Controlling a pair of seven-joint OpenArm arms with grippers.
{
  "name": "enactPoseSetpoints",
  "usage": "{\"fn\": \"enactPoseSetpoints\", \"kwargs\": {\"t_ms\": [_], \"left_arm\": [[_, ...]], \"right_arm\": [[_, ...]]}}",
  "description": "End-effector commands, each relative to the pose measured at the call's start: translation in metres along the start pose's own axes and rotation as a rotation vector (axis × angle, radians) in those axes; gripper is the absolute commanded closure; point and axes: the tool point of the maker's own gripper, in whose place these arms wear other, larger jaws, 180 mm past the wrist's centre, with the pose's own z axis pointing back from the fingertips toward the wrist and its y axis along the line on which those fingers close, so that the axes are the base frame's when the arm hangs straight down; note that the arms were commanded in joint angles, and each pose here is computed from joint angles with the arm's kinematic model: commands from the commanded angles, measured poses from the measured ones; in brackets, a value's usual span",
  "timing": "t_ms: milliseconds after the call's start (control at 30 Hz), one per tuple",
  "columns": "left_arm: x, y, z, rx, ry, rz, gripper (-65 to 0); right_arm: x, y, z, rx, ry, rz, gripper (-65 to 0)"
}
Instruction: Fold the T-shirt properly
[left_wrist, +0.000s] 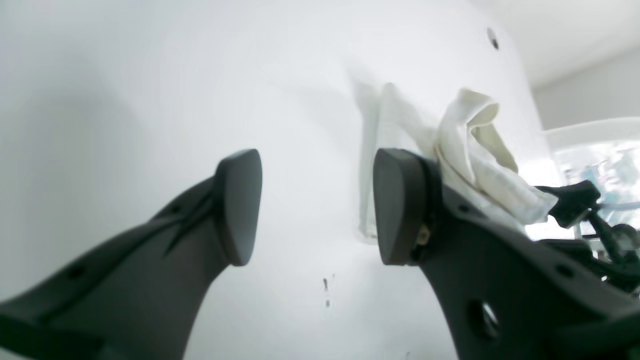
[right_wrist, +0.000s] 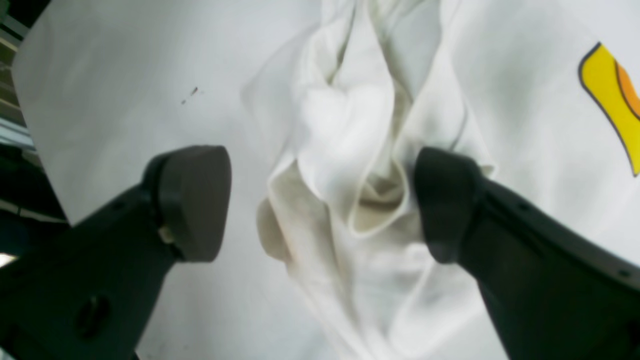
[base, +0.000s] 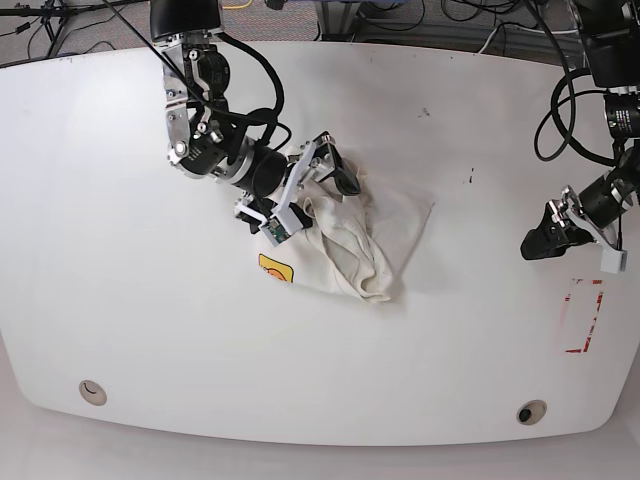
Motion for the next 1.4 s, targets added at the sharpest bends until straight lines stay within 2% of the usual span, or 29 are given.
{"fn": "enactPoseSetpoints", "kwargs": {"t_ms": [0,167,233,433,633,733,933,1133,1367], "left_arm": [[0.018,-0.005,0.010,-0.026,-0.047,-0.060,-33.3],[0.013,0.000,0.022,-0.018,-0.052,-0.073,-33.2],[0.011,0.003,0.025,-0.009,-0.055,-0.067,-33.2],[0.004,0.008,0.032,0.008,-0.049,-0.053,-33.2],[-0.001,0.011,0.034,0.015,-0.041,-0.045,-33.2],[-0.001,0.011,0.034,0.015,-0.041,-0.045,-33.2],[-0.003,0.011,0.034,0.017,-0.037,-0.042,-33.2],[-0.005,0.011,0.034,0.016,-0.033,-0.042,-33.2],[-0.008,0.013,0.033,0.020,-0.027,-0.035,-33.2]], "right_arm": [[0.028,0.021,-0.010,0.068,-0.081,0.008,-54.5],[0.040,0.042,-0.035,0.142,-0.083,0.010,-54.2],[0.046,0.047,-0.045,0.159,-0.093,0.012,-52.2],[0.071,0.070,-0.075,0.204,-0.114,0.090,-40.7],[0.093,0.078,-0.088,0.211,-0.107,0.186,-39.6],[0.104,0.075,-0.082,0.184,-0.129,0.239,-39.3],[0.108,0.049,-0.051,0.041,-0.134,0.417,-39.3],[0.081,0.038,-0.030,-0.073,-0.042,0.534,-39.5],[0.030,0.044,-0.030,-0.114,0.093,0.641,-39.5]]}}
